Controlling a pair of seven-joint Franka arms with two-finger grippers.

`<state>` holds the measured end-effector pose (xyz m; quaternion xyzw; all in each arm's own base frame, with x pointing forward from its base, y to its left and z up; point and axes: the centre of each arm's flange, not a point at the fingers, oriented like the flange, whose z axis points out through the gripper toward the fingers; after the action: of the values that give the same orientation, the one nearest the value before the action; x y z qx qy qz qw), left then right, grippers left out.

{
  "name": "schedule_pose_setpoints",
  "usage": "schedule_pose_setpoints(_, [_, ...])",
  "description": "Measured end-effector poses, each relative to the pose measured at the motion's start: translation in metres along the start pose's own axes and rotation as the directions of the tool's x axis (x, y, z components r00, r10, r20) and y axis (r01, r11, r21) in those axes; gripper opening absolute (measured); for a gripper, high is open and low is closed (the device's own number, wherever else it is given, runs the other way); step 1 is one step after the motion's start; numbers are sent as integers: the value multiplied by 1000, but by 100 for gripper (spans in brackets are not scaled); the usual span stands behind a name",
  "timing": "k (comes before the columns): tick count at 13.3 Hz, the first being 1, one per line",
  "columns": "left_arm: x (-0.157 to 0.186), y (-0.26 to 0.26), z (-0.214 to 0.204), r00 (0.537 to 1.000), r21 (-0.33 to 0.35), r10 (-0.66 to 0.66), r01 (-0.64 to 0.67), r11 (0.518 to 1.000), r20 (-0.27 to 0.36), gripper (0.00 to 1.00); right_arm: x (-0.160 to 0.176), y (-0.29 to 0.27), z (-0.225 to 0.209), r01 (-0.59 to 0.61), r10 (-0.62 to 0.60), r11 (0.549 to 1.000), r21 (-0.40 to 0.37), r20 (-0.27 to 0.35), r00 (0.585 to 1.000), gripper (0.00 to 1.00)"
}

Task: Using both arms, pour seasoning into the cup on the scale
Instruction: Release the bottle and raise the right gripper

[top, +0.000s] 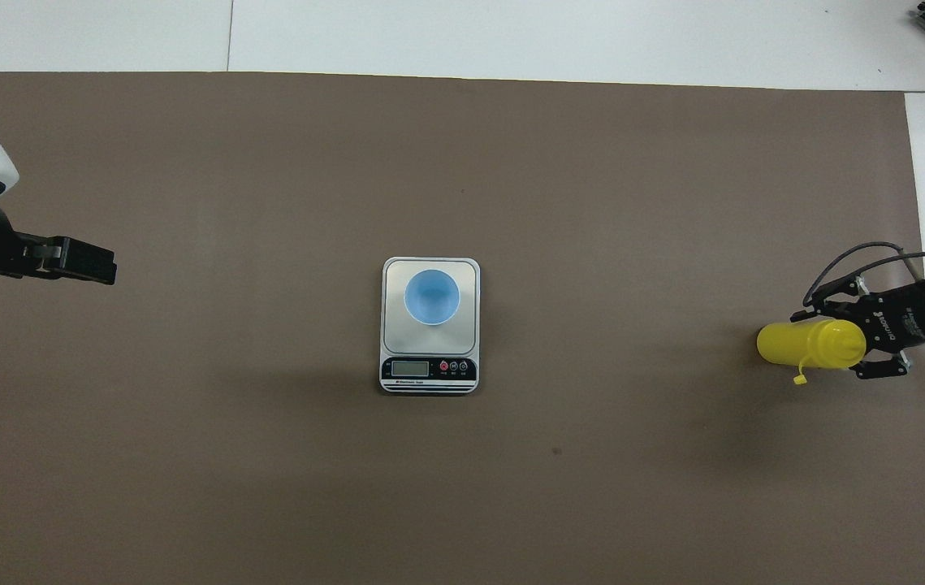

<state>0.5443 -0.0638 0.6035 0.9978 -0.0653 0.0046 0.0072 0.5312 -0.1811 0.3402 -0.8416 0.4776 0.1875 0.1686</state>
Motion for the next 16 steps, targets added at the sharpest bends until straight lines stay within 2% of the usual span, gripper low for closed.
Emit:
schedule_pose_setpoints(1, [0, 0, 0, 1000, 0, 0, 0, 1000, 0, 100, -1, -2, -6, 5, -5, 1000, 9, -14, 1000, 96])
schedule_pose_setpoints(2, [0, 0, 0, 1000, 0, 0, 0, 1000, 0, 100, -3, -4, -15, 12, -11, 1000, 18, -29, 1000, 100])
schedule_pose_setpoints(5, [0, 0, 0, 1000, 0, 0, 0, 1000, 0, 100, -16, -9, -47, 48, -44, 998, 36, -93, 995, 100])
schedule_pose_setpoints(7, [0, 0, 0, 1000, 0, 0, 0, 1000, 0, 100, -22, -10, -67, 123, -118, 992, 20, -164, 979, 100])
schedule_pose_setpoints(10, [0, 0, 0, 1000, 0, 0, 0, 1000, 0, 100, -24, -10, -81, 260, -269, 963, -71, -230, 935, 100])
schedule_pose_setpoints(13, [0, 0, 0, 1000, 0, 0, 0, 1000, 0, 100, -46, -27, -92, 420, -450, 892, -165, -250, 857, 100])
schedule_pose_setpoints(16, [0, 0, 0, 1000, 0, 0, 0, 1000, 0, 100, -100, -58, -109, 575, -617, 787, -224, -274, 738, 100])
